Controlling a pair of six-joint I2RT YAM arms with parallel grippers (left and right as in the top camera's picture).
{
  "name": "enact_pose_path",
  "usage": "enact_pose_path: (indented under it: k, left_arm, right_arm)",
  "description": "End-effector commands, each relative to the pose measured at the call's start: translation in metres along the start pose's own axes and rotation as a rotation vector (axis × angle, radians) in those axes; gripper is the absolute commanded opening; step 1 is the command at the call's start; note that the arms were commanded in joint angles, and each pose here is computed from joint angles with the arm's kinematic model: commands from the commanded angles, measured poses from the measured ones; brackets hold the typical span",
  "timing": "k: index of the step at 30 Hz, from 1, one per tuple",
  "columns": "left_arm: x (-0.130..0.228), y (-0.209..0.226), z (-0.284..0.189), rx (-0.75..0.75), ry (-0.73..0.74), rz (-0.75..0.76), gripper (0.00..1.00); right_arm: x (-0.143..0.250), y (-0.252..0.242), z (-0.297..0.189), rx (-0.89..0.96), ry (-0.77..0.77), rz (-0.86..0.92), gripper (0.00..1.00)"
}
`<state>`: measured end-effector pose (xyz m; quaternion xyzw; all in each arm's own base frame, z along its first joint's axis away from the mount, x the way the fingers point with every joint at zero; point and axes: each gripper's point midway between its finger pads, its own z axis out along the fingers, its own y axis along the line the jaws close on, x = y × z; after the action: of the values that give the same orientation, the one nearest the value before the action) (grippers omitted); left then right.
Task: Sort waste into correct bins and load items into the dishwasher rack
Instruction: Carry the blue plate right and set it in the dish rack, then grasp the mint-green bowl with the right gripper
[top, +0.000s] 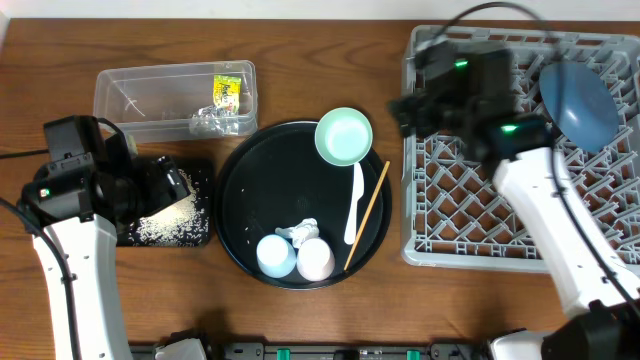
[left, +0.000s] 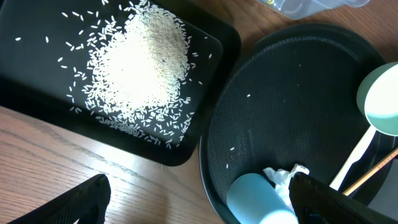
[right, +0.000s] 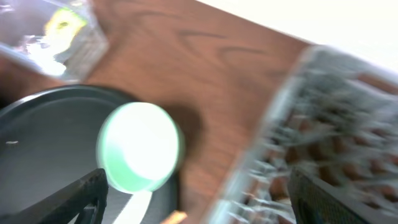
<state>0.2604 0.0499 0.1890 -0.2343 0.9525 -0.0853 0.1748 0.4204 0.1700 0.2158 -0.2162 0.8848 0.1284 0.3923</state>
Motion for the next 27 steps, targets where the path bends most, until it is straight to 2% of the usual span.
enact_pose_path:
  k: [1,5,10,18,20,24,26,27]
  left_arm:
    - [-0.002,0.001,-0.001,-0.003,-0.003,-0.014,0.93]
    - [-0.002,0.001,-0.001,-0.003,-0.003,-0.014,0.93]
    - [-0.002,0.001,-0.001,-0.003,-0.003,-0.014,0.93]
    - [-0.002,0.001,-0.001,-0.002,-0.003,-0.014,0.93]
    - [-0.002,0.001,-0.001,-0.002,-0.003,-0.014,0.93]
    - [-0.002,0.001,-0.001,0.001,-0.002,-0.014,0.93]
    - [-0.002,0.001,-0.001,0.001,-0.002,-0.014,0.93]
    - [-0.002,0.001,-0.001,0.001,-0.002,-0.014,0.93]
  right_arm:
    - [0.015,0.012,0.031,0.058,0.065,0.094,0.85]
    - [0.032,0.027,0.069,0.092,0.11,0.065,0.77]
    - [0.049,0.028,0.107,0.142,0.131,0.066,0.74]
    - [0.092,0.025,0.146,0.153,0.231,0.097,0.6]
    - [0.1,0.024,0.152,0.154,0.249,0.096,0.51]
    - [0.1,0.024,0.153,0.157,0.247,0.095,0.1]
    - [0.086,0.021,0.145,0.174,0.214,0.094,0.01]
    - [0.077,0.017,0.139,0.195,0.193,0.093,0.01]
